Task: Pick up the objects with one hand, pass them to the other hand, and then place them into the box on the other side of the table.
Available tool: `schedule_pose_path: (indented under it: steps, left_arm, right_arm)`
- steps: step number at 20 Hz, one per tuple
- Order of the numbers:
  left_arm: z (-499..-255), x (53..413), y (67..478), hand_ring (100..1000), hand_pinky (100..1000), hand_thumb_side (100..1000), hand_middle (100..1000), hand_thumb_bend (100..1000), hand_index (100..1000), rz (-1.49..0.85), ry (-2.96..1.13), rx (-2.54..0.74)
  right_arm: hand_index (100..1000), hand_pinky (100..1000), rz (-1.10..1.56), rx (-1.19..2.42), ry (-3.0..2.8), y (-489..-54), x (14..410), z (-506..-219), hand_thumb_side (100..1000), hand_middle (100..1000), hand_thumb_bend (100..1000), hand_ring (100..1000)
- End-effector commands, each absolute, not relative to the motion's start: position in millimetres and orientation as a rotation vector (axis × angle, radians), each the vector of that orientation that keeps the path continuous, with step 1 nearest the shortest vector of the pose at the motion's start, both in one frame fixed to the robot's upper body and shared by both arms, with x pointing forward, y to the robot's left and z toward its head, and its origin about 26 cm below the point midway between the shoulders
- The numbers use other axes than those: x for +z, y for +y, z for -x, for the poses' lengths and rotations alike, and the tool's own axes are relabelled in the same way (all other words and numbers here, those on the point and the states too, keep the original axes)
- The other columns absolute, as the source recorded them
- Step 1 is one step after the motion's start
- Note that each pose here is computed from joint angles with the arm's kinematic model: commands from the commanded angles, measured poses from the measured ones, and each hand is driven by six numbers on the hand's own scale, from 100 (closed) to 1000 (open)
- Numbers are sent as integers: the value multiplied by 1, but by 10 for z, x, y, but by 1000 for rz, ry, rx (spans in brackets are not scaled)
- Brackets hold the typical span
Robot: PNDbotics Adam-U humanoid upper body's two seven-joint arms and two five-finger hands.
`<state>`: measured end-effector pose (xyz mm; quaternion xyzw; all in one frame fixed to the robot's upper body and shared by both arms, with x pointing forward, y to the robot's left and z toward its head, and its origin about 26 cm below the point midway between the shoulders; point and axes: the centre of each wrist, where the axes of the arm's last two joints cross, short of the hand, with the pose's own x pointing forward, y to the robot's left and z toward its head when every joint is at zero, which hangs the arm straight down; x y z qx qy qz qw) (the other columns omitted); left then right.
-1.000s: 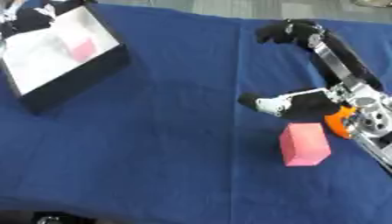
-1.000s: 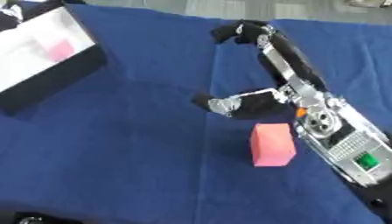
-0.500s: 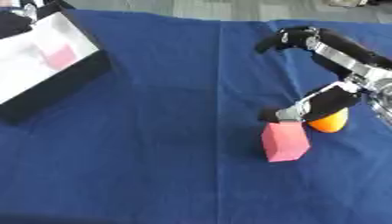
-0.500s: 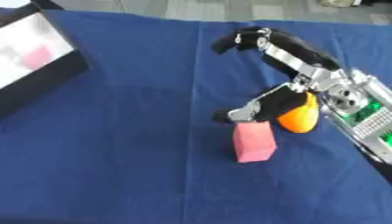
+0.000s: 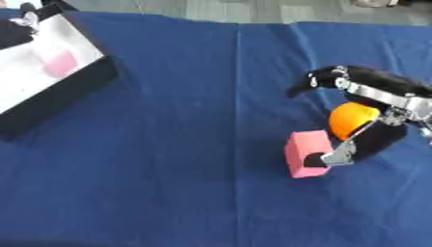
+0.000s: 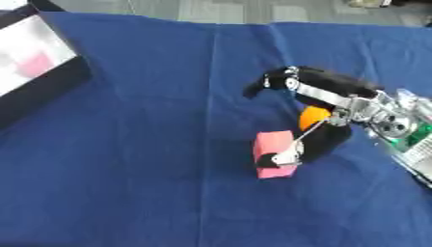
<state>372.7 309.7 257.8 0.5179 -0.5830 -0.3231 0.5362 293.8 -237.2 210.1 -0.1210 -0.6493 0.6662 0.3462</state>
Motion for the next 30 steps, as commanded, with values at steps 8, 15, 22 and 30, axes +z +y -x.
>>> schedule_pose_path:
  steps: [8,15,22,30]
  left_arm:
    - [-3694,2653,3156,811,954,526,780,100,809,-1278,-1374,-798]
    - [-3700,2613,3146,812,951,531,779,100,805,-1276,-1365,-814]
    - [-3702,2585,3152,813,947,509,779,100,800,-1288,-1357,-825]
    - [-3710,2530,3169,814,945,504,781,100,800,-1293,-1337,-840]
  right_arm:
    - [838,870,420,1796,-1631,-2339,1983,-2865,273,754,579,872]
    - [837,873,516,1786,-1585,-2293,1957,-2860,277,761,569,867]
    - [835,874,573,1831,-1505,-2279,1864,-2829,270,762,543,862]
    - [833,879,633,1880,-1431,-2316,1897,-2839,259,767,518,858]
